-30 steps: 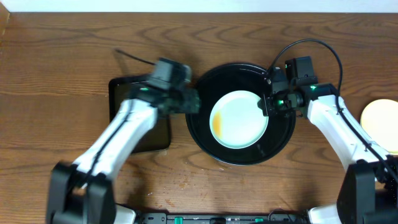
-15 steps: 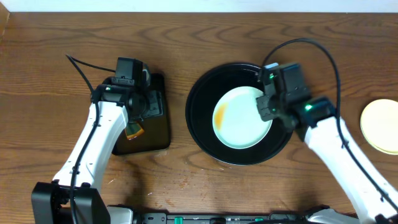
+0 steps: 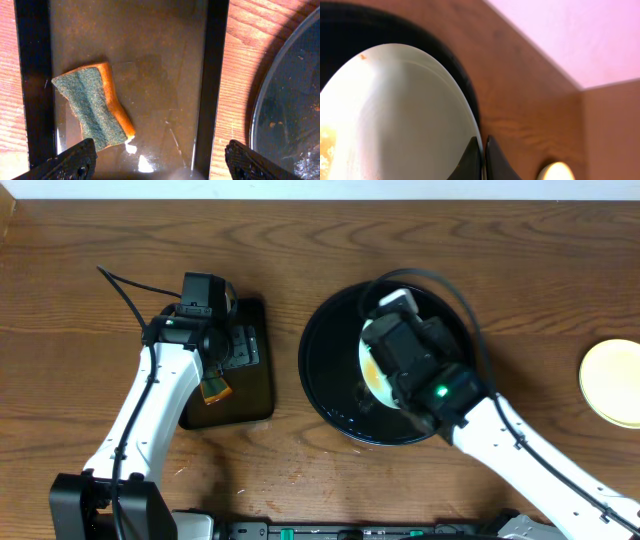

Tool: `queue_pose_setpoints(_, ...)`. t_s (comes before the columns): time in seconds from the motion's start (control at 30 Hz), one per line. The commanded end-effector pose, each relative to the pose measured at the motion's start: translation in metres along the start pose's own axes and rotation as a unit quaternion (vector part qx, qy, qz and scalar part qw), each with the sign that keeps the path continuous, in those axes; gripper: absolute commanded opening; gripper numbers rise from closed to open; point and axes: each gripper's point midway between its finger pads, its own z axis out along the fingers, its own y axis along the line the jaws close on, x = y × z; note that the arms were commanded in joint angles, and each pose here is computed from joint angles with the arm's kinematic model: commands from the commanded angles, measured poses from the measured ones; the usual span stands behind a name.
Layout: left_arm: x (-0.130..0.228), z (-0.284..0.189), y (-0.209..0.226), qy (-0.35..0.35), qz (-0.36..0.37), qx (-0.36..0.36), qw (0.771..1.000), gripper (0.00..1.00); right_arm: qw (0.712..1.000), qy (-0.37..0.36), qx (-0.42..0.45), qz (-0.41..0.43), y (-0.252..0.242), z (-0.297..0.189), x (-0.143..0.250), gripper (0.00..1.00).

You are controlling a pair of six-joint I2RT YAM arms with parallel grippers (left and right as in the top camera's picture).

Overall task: Clean dirty plates on tray and stack at the side
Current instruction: 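Tilt the pale blue plate up with the right gripper to drain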

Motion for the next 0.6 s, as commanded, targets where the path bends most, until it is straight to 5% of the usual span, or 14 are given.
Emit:
queue_pose_setpoints(0.0, 0.000, 0.002, 0.005, 0.002, 0.002, -0.010, 1.000, 0.84, 0.995, -0.017, 0.078, -0.062, -0.019, -0.012, -0.011, 0.01)
queue_pose_setpoints(0.57, 0.000, 0.002, 0.004, 0.002, 0.002, -0.010, 1.000, 0.85, 0.971, -0.062, 0.098, -0.209, 0.000, -0.040, -0.037, 0.01)
